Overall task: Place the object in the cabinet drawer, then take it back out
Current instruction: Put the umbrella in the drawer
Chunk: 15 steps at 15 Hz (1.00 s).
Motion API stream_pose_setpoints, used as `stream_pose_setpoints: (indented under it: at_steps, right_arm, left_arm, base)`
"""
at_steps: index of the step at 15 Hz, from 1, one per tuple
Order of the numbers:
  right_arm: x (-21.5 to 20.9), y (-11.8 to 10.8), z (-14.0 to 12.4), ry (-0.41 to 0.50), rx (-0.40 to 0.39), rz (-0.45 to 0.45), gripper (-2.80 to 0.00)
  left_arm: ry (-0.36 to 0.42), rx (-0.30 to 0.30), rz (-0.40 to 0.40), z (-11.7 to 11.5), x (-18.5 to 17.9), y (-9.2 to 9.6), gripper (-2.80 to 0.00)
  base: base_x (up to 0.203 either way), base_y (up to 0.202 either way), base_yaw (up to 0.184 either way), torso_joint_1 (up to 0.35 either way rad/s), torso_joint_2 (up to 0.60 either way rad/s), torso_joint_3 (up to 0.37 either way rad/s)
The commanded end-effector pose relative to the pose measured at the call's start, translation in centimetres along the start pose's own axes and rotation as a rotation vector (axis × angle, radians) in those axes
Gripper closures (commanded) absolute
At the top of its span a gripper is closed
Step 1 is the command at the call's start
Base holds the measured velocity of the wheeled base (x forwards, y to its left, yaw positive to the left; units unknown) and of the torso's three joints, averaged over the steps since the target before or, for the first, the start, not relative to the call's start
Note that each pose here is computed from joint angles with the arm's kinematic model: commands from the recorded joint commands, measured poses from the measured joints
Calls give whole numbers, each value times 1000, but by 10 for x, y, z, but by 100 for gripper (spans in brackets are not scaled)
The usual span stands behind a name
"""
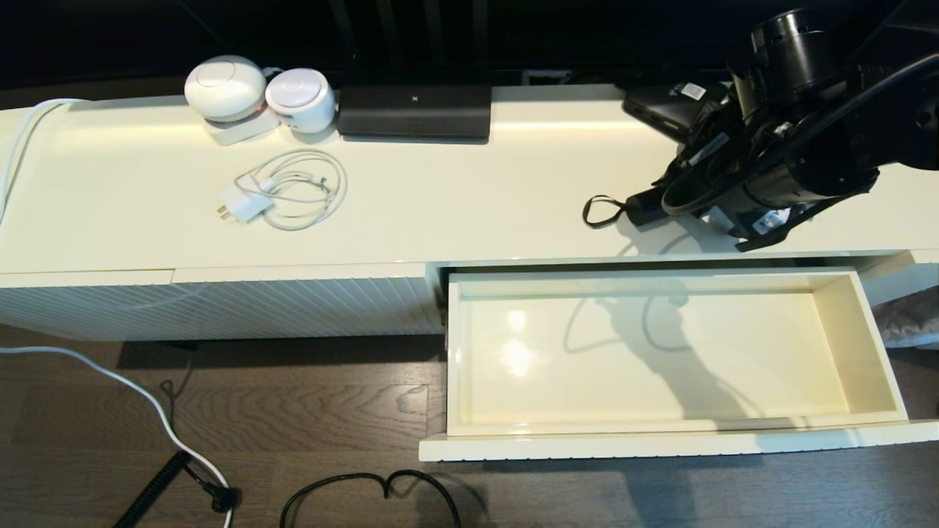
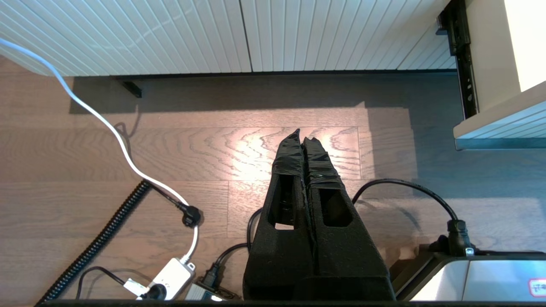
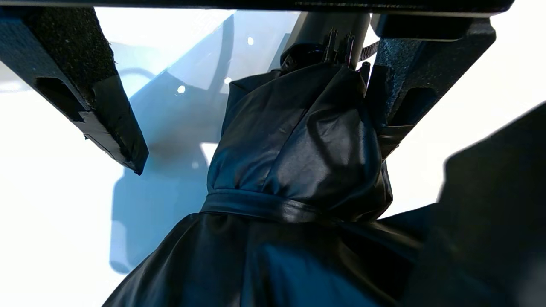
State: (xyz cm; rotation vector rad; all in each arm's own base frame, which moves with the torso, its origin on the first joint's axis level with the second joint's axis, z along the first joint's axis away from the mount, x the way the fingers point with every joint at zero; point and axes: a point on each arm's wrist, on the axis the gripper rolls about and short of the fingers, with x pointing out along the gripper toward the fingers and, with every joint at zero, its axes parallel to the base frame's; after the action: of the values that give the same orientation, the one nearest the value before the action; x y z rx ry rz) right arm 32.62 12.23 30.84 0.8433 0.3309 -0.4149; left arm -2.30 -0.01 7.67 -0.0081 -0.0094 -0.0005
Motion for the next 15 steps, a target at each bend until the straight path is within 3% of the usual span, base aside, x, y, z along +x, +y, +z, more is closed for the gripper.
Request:
stream_pose_setpoints:
  at_steps: [1, 12, 15]
  right_arm:
    - [2, 0, -2, 1, -2, -7, 0]
    - [1, -6, -3, 15, -20, -41, 0]
    - [-19, -11, 3, 29, -12, -63, 0]
  left_arm:
    - [-3, 0, 0, 0, 0, 0, 0]
    - [-3, -1, 0, 0, 0, 0, 0]
    - [-2, -1, 0, 0, 0, 0, 0]
  base:
    - [0, 0, 0, 0, 0, 0]
    - [0, 0, 0, 0, 0, 0]
    - [0, 0, 0, 0, 0, 0]
